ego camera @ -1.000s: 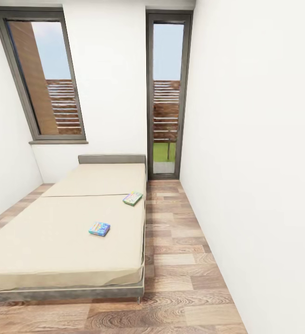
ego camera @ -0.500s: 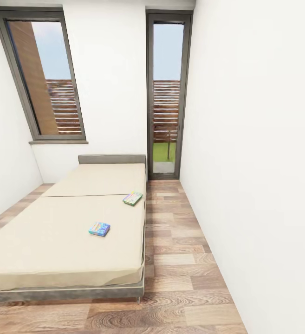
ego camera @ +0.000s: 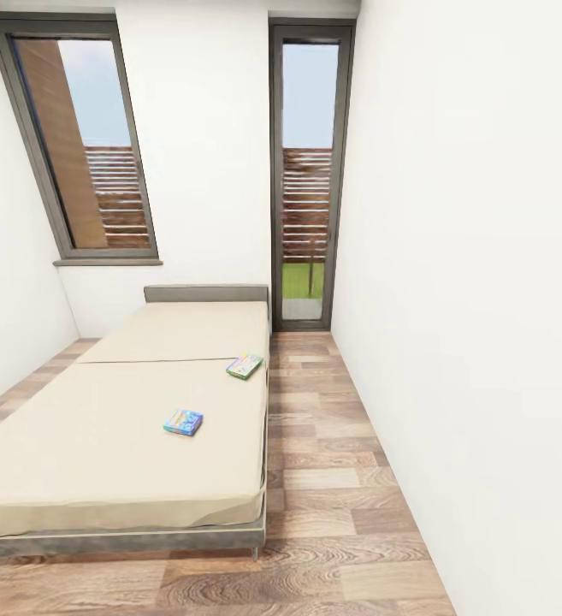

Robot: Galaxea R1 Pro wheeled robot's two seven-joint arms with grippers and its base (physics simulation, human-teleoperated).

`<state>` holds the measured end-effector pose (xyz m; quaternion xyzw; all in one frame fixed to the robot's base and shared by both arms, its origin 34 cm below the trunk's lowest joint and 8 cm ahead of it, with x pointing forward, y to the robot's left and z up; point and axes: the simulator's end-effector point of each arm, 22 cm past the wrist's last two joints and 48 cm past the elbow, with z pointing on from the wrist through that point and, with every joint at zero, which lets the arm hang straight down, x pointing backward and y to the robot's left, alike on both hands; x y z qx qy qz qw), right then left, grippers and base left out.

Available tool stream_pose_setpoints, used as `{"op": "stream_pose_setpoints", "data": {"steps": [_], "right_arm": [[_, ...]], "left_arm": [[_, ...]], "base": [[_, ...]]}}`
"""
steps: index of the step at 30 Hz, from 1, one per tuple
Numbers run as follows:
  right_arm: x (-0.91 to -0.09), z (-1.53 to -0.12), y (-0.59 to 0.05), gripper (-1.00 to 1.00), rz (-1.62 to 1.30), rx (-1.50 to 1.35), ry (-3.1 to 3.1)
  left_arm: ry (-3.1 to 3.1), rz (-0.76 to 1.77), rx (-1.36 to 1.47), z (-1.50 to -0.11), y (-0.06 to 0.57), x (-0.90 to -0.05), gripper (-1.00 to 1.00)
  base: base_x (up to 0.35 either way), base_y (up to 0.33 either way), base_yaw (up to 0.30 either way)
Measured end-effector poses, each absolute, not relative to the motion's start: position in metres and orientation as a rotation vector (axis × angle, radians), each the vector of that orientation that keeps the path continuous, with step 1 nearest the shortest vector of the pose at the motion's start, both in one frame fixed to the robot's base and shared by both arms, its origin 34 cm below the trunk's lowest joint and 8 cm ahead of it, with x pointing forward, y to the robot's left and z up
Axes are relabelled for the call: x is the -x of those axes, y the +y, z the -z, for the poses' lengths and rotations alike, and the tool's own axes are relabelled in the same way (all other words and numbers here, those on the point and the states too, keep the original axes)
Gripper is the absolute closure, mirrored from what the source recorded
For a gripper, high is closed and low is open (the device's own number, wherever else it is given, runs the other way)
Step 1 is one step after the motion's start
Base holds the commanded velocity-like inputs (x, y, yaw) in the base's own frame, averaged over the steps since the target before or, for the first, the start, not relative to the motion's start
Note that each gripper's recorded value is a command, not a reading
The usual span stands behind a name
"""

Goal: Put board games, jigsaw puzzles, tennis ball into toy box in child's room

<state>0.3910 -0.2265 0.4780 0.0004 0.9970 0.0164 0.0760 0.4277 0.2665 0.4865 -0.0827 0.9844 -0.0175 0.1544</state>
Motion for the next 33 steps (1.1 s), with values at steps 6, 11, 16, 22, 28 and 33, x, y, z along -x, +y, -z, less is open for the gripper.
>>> {"op": "stream_pose_setpoints", "data": {"steps": [6,11,16,22,28,33], "right_arm": [[-0.455,-0.504,-0.216,-1.0,-0.067,0.007,2.936],[-0.503,-0.527,-0.209,-1.0,-0.081,0.011,2.876],[-0.552,-0.554,-0.204,-1.0,-0.088,0.012,2.808],[-0.611,-0.593,-0.202,-1.0,-0.091,0.015,2.72],[-0.662,-0.633,-0.199,-1.0,-0.092,0.02,2.639],[-0.691,-0.66,-0.198,-1.0,-0.093,0.022,2.588]], "left_arm": [[2.763,0.068,0.249,-0.505,0.265,-0.473,-1.0],[2.724,0.104,0.28,-0.522,0.26,-0.51,-1.0],[2.682,0.164,0.305,-0.543,0.251,-0.547,-1.0],[2.622,0.23,0.313,-0.572,0.24,-0.592,-1.0],[2.57,0.264,0.316,-0.599,0.234,-0.629,-1.0],[2.54,0.288,0.321,-0.617,0.228,-0.652,-1.0]], "base": [[0.0,0.0,0.0],[0.0,0.0,0.0],[0.0,0.0,0.0],[0.0,0.0,0.0],[0.0,0.0,0.0],[0.0,0.0,0.0]]}}
